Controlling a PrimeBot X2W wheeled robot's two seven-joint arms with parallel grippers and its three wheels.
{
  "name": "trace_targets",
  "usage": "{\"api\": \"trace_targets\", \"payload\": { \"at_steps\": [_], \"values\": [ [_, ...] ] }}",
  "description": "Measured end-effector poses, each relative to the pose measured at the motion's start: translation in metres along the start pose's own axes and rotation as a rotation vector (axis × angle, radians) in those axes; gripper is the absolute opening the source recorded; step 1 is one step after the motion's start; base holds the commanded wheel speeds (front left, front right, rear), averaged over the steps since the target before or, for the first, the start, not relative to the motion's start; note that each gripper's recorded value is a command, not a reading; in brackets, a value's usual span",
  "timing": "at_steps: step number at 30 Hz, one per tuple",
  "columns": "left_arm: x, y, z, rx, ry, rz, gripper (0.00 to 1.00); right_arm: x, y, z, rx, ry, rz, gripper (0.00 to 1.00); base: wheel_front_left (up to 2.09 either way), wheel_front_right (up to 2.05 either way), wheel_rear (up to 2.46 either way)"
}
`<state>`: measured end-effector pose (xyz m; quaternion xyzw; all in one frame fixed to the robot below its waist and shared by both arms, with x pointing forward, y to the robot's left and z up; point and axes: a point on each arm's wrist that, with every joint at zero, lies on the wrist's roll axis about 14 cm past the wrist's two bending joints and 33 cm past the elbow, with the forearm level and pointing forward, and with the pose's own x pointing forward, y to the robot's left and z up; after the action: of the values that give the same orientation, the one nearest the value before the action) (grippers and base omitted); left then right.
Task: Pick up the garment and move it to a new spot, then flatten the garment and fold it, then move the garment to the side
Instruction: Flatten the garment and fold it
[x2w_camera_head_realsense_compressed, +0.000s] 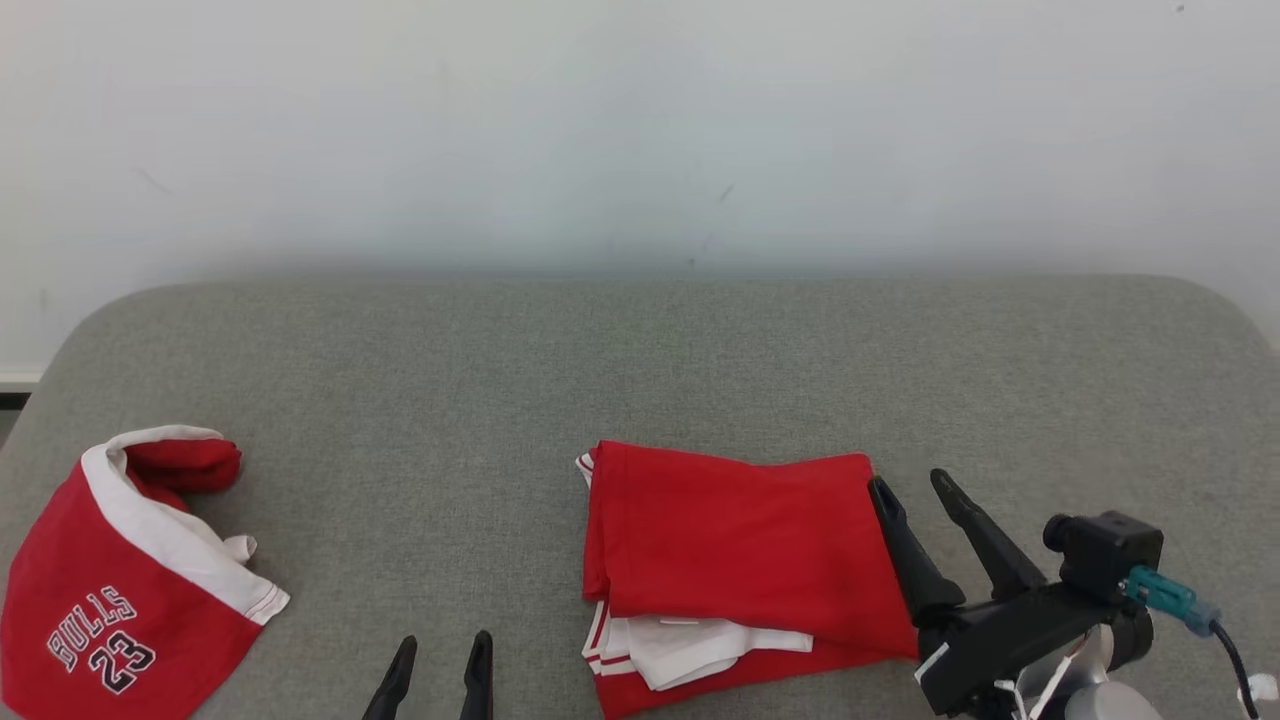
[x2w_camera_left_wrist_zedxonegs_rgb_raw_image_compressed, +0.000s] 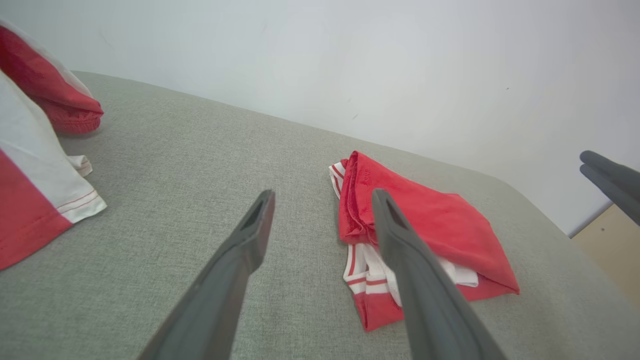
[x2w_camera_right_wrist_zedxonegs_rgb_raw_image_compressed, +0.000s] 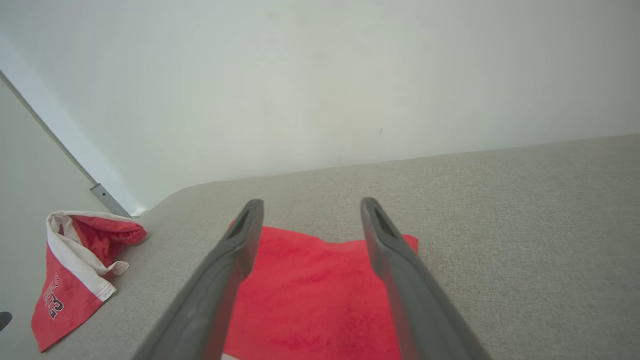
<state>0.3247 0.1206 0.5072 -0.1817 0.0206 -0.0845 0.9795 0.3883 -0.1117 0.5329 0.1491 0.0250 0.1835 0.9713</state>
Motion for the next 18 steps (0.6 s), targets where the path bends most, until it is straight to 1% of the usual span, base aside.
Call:
{"api": "trace_targets", "payload": {
  "at_steps": [7, 11, 14, 18],
  "values": [
    [-0.003, -0.003, 0.001, -0.024, -0.016, 0.010, 1.00, -0.026, -0.013, -0.004, 0.020, -0.067, -0.054, 1.00, 0.00, 0.00, 0.00],
    [-0.003, -0.006, 0.009, 0.000, -0.055, 0.004, 1.00, -0.042, -0.021, -0.006, 0.003, -0.102, -0.084, 1.00, 0.00, 0.00, 0.00],
    [-0.005, -0.008, 0.013, 0.003, -0.077, -0.002, 1.00, -0.053, -0.027, -0.010, -0.029, -0.114, -0.104, 1.00, 0.00, 0.00, 0.00],
    [-0.012, -0.005, 0.013, 0.021, -0.093, 0.008, 1.00, -0.064, -0.031, -0.013, -0.028, -0.130, -0.134, 1.00, 0.00, 0.00, 0.00]
  ]
}}
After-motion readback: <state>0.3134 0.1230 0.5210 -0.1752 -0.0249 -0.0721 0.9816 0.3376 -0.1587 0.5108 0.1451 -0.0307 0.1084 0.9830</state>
